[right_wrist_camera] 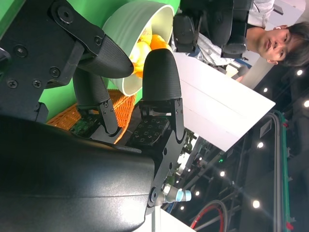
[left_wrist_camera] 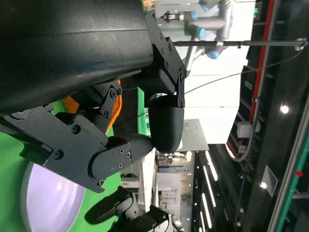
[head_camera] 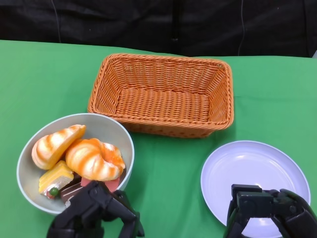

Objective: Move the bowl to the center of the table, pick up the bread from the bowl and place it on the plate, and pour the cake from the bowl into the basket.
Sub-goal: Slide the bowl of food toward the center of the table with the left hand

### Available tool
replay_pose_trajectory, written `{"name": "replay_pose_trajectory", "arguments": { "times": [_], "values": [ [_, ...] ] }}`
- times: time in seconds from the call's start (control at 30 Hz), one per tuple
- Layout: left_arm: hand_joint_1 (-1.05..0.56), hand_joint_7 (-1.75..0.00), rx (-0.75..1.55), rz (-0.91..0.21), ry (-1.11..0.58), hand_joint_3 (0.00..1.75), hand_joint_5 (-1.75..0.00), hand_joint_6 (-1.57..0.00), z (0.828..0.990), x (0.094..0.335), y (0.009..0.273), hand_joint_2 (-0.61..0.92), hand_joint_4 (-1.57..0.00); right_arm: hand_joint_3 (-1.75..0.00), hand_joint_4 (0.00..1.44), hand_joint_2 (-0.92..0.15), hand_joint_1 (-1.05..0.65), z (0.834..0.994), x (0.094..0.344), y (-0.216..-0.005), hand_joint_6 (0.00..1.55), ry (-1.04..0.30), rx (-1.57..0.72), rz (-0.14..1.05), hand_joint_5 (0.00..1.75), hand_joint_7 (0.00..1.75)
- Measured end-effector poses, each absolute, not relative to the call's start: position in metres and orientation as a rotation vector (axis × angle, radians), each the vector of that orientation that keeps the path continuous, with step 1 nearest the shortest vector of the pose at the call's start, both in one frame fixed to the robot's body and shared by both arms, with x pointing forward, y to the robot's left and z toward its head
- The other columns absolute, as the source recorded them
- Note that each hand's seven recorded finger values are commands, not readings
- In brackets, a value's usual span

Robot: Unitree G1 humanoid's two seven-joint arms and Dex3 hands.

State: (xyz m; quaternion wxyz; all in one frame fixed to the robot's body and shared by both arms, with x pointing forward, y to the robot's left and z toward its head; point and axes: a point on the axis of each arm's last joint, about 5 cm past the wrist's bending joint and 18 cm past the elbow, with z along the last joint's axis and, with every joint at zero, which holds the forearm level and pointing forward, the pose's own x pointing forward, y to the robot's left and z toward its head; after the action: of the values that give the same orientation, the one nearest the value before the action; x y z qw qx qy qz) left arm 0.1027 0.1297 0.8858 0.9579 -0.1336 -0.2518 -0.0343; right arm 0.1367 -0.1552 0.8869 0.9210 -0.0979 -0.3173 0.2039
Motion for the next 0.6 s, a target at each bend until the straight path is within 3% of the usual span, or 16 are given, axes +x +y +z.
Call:
{"name": "replay_pose_trajectory", "arguments": {
  "times": [0.2, 0.43, 0.6],
  "values": [
    [-0.47, -1.26, -0.213, -0.029, -0.535, 0.65, -1.57, -0.63, 0.887, 0.105, 0.138, 0.71, -0.72, -1.67, 0.86, -0.08, -0.22, 0.887, 0.138, -0.154, 0.88, -0.647, -0.221, 0.420, 1.48, 1.25],
    [-0.46, -1.14, -0.157, 0.026, -0.598, 0.53, -1.48, -0.42, 0.889, 0.109, 0.141, 0.79, -0.47, -1.67, 0.85, -0.06, -0.21, 0.887, 0.139, -0.151, 0.88, -0.648, -0.231, 0.414, 1.48, 1.26],
    [-0.45, -0.96, -0.045, 0.091, -0.617, 0.57, -1.19, -0.38, 0.892, 0.110, 0.156, 0.79, -0.44, -1.59, 0.85, -0.12, -0.21, 0.887, 0.139, -0.150, 0.86, -0.646, -0.229, 0.410, 1.47, 1.26]
  ]
}}
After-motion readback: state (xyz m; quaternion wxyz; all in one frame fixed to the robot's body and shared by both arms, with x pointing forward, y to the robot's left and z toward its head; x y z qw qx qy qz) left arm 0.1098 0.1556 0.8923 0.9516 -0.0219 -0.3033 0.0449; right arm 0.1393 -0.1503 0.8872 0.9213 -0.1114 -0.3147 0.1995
